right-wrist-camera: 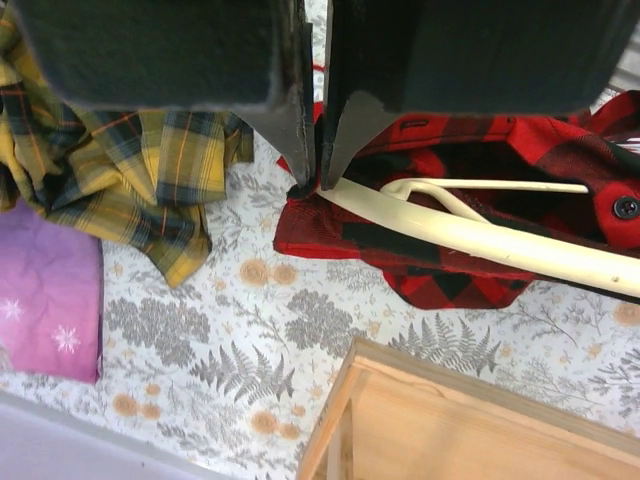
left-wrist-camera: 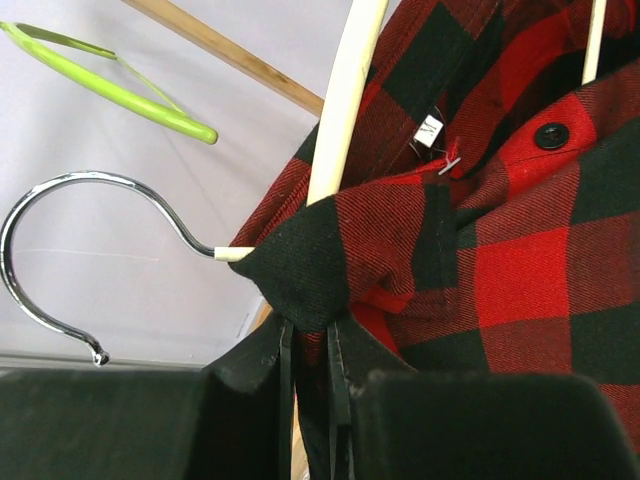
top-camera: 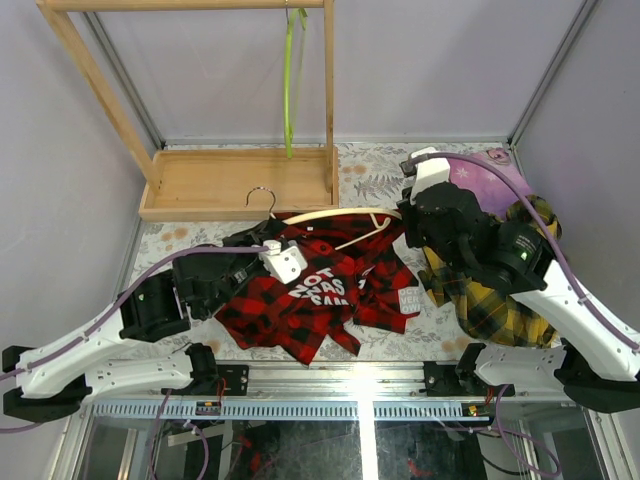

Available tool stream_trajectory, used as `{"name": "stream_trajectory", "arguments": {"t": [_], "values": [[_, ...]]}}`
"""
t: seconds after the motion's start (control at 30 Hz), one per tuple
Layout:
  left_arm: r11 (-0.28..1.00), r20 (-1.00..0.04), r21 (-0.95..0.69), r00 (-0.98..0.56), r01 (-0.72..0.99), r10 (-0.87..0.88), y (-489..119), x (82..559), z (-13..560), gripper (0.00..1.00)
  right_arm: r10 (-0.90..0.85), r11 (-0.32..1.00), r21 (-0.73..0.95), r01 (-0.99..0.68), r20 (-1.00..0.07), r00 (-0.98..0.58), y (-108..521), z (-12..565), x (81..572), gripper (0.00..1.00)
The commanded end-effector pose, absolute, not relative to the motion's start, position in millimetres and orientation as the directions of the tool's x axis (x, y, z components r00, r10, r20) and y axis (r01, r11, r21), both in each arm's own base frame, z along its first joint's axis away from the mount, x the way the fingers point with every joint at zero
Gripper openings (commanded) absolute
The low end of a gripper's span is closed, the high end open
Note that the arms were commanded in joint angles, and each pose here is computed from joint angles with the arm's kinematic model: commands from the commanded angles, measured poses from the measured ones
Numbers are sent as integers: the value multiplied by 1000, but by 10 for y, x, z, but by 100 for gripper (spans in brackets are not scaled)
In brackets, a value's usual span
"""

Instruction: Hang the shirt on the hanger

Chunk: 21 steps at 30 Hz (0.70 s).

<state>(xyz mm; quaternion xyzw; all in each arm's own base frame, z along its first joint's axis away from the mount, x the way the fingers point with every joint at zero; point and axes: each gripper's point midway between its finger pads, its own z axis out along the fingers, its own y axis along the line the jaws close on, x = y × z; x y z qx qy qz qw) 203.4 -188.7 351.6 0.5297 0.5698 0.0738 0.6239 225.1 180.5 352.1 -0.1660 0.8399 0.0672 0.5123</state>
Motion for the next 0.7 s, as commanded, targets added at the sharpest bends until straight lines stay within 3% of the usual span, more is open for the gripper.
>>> {"name": "stream_trajectory", "arguments": {"t": [0.0,0.2,0.43,0.67], "values": [[305,-621,737,428,603,656,-2225,1847,3410,0,-5,828,96,-553,-984,-178,2374,4347,2295,0],[294,-627,728,429,619,650,-2297,1809,3382,0,17,739,108,-665,-990,-142,2594,4424,2176,0],[272,-628,720,432,639,648,-2385,1758,3383,0,-84,630,87,-772,-980,-178,2903,4241,2064,0],[249,-634,706,435,663,640,-2516,1711,3348,0,-40,623,126,-772,-981,-192,3001,4271,2093,0]]}}
